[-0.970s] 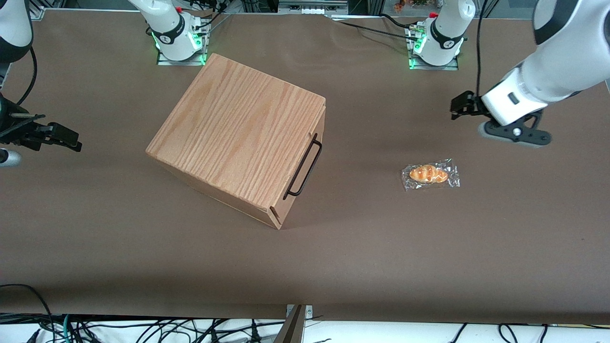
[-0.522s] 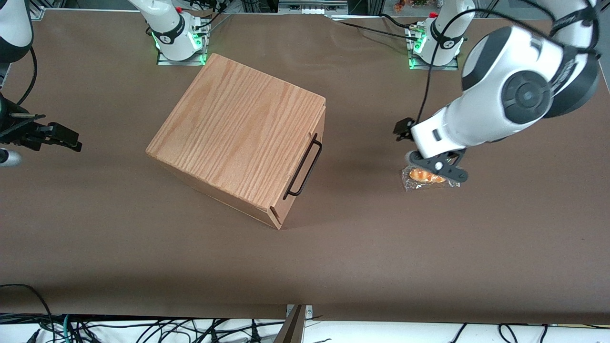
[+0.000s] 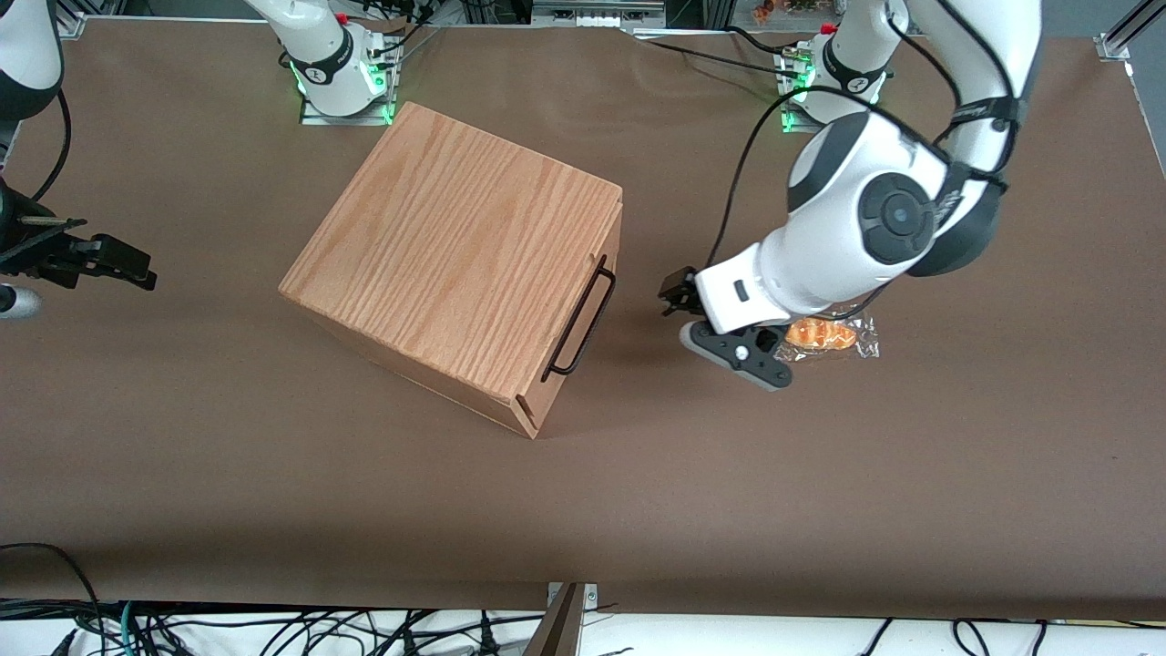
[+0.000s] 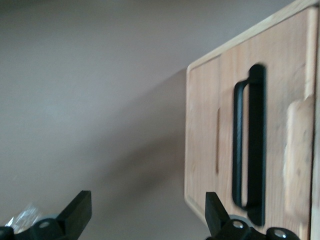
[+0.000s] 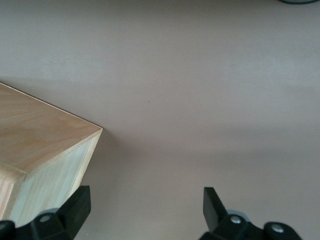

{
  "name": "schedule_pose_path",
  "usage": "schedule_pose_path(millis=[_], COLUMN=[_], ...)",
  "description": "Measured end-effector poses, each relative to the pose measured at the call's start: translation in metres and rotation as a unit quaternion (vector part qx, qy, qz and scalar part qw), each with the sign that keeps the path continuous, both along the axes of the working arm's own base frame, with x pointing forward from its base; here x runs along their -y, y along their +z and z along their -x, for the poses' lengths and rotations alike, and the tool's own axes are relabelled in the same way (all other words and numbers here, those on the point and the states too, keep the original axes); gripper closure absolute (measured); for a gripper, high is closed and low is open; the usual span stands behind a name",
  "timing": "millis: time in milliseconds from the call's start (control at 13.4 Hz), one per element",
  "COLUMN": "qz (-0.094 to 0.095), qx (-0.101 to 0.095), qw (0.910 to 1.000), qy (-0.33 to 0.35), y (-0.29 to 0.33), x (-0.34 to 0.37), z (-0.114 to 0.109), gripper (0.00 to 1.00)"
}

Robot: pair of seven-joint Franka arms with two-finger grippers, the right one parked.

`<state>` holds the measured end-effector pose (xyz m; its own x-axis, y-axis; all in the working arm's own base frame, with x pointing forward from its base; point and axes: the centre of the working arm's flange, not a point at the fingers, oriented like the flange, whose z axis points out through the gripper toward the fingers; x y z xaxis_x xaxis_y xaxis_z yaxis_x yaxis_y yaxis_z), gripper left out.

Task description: Open top drawer with left arm

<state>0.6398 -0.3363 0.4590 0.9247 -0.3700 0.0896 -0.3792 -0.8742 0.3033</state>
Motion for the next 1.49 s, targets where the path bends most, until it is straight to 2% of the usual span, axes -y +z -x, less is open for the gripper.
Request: schedule_pose_path(millis=[75, 224, 448, 896, 1493], qz=[0.009, 0.03, 0.041, 0.045, 0.037], qx=[0.01, 0.018, 0.025, 0.026, 0.011], qw=[0.9999, 0.9994, 0.9989, 0.9987, 0.9992], qy=[-0.001, 0.002, 0.001, -0.007, -0.007], y=[-0.007, -0.019, -0.036, -0.052, -0.078], x=[0.013, 0.037, 0.055, 0.077, 0.079], z=[0.0, 0.003, 0.004, 0.012, 0.011], gripper=[0.0, 0.0, 0.0, 0.0, 0.0])
